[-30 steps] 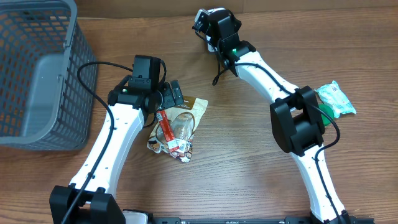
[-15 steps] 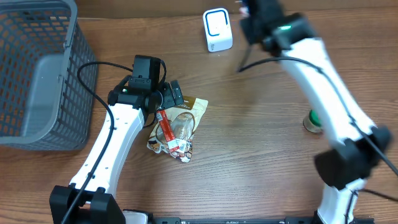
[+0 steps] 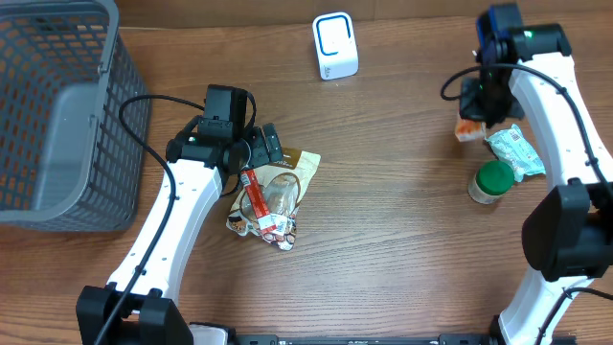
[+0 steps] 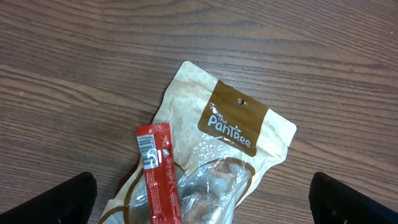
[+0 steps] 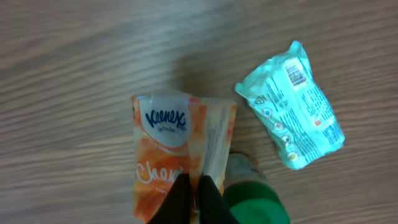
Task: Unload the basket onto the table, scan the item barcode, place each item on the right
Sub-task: 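Carry the Kleenex pack to the right side and release it, then move the right gripper to the snack bag and grasp the red stick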
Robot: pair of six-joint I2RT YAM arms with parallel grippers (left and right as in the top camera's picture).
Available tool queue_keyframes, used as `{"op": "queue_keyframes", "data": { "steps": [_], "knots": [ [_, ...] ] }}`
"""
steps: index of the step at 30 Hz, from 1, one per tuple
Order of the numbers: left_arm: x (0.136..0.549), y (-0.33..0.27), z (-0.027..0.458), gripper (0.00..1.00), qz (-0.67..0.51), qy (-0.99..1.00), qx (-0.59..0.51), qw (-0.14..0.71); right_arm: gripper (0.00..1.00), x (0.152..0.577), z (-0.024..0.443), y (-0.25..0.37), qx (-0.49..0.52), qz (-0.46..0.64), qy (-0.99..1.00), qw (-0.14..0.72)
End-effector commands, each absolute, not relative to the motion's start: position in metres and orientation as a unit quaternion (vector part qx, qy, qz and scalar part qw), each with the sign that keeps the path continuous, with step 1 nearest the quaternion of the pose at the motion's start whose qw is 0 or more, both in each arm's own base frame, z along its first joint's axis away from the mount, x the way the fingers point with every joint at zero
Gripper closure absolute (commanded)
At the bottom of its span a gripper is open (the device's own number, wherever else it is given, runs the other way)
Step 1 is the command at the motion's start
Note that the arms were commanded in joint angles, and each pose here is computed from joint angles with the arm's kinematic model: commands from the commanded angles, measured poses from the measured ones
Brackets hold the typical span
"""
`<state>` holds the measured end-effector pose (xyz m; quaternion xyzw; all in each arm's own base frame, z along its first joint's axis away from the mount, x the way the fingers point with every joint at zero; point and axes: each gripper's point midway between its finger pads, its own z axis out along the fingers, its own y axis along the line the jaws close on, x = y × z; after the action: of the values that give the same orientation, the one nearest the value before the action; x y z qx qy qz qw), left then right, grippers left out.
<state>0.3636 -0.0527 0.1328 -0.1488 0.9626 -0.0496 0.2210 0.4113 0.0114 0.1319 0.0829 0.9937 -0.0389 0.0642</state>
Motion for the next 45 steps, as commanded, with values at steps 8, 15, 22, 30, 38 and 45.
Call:
{"op": "queue_keyframes", "data": {
  "steps": [8,15,22,30,38,45],
  "knots": [
    [0.368,-0.051,0.143,0.0,-0.045,0.961,-0.139,0.236,0.67,0.402,0.074,-0.008,0.116,-0.037,0.992,0.045],
    [0.368,-0.051,0.143,0.0,-0.045,0.961,-0.139,0.236,0.5,0.402,0.075,0.007,0.11,-0.007,0.993,0.042],
    [0.368,-0.051,0.143,0.0,-0.045,0.961,-0.139,0.236,0.49,0.39,0.09,0.126,0.033,0.203,0.979,0.01],
    [0.368,-0.051,0.142,0.0,-0.045,0.961,-0.139,0.236,0.47,0.348,0.091,0.229,-0.101,0.211,0.972,-0.005],
    [0.368,-0.051,0.143,0.0,-0.045,0.961,-0.139,0.236,0.47,0.296,0.092,0.303,-0.204,0.215,0.955,-0.016],
    [0.368,-0.051,0.143,0.01,-0.045,0.961,-0.139,0.236,0.47,0.292,0.095,0.328,-0.208,0.228,0.951,0.003]
  ]
}}
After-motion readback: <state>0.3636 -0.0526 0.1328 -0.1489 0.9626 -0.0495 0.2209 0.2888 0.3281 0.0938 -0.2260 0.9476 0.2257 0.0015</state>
